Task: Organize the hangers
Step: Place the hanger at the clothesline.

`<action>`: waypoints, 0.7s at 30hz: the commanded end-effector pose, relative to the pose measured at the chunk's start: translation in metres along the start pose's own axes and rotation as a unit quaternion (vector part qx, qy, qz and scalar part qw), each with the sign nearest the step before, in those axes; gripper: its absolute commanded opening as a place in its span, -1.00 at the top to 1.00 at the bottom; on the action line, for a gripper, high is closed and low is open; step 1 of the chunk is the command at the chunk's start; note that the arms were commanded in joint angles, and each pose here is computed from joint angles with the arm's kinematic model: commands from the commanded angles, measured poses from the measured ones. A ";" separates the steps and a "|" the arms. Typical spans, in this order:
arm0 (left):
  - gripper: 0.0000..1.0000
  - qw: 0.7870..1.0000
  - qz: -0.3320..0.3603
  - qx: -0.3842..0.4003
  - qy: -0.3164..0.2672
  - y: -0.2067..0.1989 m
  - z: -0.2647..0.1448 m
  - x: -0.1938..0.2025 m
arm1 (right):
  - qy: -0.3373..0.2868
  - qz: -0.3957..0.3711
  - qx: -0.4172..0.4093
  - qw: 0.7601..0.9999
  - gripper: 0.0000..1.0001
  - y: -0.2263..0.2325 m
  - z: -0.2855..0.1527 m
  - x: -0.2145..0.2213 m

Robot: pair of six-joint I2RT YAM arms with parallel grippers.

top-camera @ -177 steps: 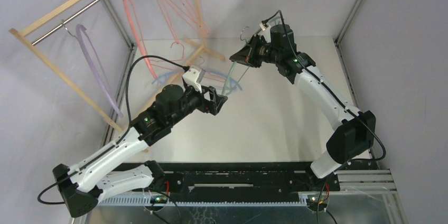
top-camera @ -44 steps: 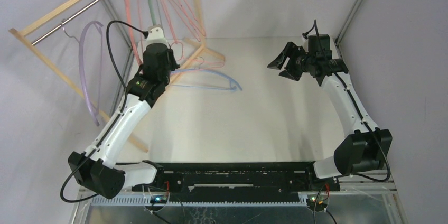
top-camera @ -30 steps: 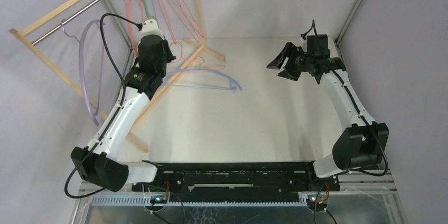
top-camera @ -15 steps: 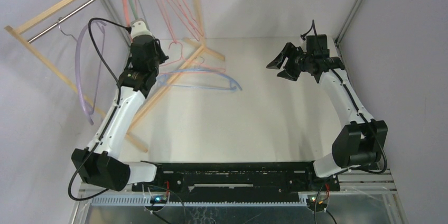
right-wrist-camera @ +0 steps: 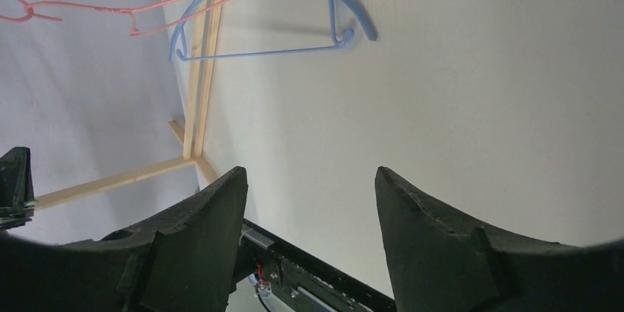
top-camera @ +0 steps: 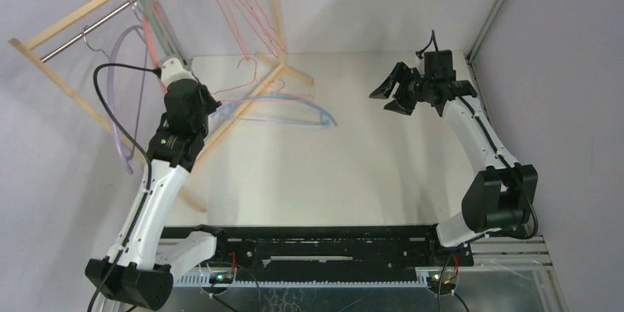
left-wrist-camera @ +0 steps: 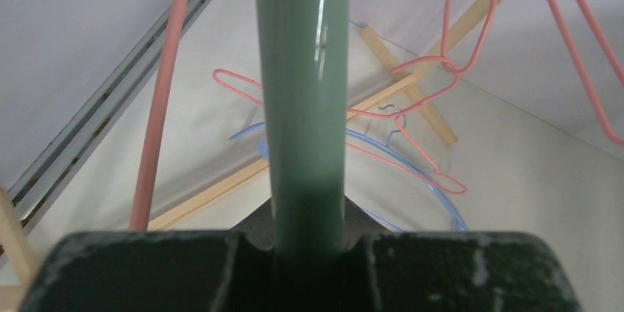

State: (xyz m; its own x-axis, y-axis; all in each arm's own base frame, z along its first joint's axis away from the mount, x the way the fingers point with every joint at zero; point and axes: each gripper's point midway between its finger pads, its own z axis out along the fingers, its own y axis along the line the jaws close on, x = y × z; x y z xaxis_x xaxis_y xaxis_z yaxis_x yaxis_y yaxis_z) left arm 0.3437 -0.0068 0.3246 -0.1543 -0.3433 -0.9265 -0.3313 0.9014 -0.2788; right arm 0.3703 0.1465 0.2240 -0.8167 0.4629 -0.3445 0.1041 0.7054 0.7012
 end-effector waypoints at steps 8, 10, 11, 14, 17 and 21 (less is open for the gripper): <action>1.00 0.997 -0.030 -0.072 -0.031 0.052 -0.039 -0.002 | -0.001 -0.016 -0.024 1.000 -0.44 0.012 0.003 0.006; 1.00 0.996 -0.030 -0.077 -0.031 0.057 -0.045 -0.001 | 0.000 -0.019 -0.024 1.000 -0.44 0.014 0.004 0.007; 1.00 0.996 -0.030 -0.079 -0.031 0.059 -0.047 0.000 | 0.000 -0.020 -0.024 1.000 -0.45 0.014 0.004 0.007; 0.81 0.997 -0.025 -0.068 -0.032 0.058 -0.052 -0.002 | 0.000 -0.024 -0.023 0.999 -0.49 0.014 0.005 0.008; 0.49 0.998 -0.014 -0.051 -0.038 0.054 -0.055 -0.008 | 0.001 -0.027 -0.021 0.999 -0.52 0.014 0.005 0.010; -0.05 0.999 0.017 -0.020 -0.026 0.038 -0.053 -0.016 | -0.002 -0.032 -0.019 0.999 -0.54 0.013 0.004 0.009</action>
State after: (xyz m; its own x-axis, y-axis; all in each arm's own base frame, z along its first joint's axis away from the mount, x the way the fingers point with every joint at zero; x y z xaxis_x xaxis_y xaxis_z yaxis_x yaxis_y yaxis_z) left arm 0.2770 0.0268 0.3196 -0.1239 -0.3317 -0.9352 -0.4300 0.8673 -0.2507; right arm 0.3625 0.1610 0.2154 -0.8399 0.4277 -0.3341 0.0814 0.7080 0.7015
